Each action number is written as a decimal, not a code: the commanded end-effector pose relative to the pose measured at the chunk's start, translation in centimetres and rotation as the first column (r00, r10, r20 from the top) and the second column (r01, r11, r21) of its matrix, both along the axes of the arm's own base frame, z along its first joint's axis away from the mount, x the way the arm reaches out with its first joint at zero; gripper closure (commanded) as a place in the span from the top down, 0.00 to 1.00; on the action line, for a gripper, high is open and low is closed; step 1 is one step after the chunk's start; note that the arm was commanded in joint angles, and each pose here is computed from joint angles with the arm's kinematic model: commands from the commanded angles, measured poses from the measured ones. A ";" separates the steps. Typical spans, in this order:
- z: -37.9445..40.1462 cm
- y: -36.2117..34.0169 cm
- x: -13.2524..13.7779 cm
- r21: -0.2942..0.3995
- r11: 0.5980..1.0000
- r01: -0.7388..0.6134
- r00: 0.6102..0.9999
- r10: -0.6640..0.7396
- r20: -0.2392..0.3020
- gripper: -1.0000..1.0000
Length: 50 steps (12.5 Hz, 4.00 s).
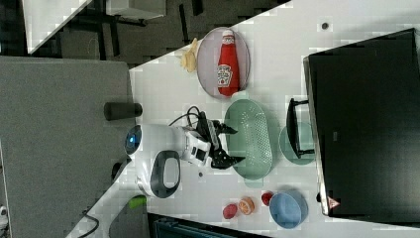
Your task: Drag strainer right to left.
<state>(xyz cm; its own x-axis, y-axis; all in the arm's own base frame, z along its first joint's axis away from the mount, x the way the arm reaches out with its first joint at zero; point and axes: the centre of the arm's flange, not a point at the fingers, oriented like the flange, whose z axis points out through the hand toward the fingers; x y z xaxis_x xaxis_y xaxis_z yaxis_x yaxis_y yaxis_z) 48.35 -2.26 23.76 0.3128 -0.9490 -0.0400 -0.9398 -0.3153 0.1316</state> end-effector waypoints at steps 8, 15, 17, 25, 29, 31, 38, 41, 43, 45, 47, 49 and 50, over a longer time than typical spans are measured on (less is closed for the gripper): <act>-7.2 5.6 1.0 0.010 0.960 0.280 0.954 -0.279 0.112 1.00; -6.9 11.7 0.4 0.050 0.967 0.250 0.962 -0.254 0.097 1.00; -6.8 13.8 0.1 0.064 0.965 0.256 0.961 -0.261 0.091 1.00; -6.6 20.9 -1.5 0.086 0.949 0.304 0.948 -0.310 0.069 1.00; -7.2 24.4 -0.4 0.103 0.935 0.340 0.936 -0.347 0.064 1.00; -7.3 26.7 0.3 0.114 0.934 0.339 0.935 -0.348 0.064 1.00; -7.7 33.4 1.6 0.147 0.922 0.358 0.928 -0.369 0.055 1.00; -8.1 35.5 1.7 0.155 0.922 0.354 0.930 -0.365 0.048 1.00; -8.2 37.0 1.6 0.160 0.922 0.352 0.930 -0.363 0.046 1.00; -8.3 38.4 1.4 0.166 0.920 0.355 0.929 -0.366 0.045 1.00; -8.1 39.9 1.2 0.173 0.907 0.384 0.917 -0.397 0.041 1.00; -8.0 41.3 1.2 0.182 0.897 0.403 0.908 -0.417 0.038 1.00; -8.1 41.9 1.1 0.185 0.898 0.398 0.911 -0.411 0.038 1.00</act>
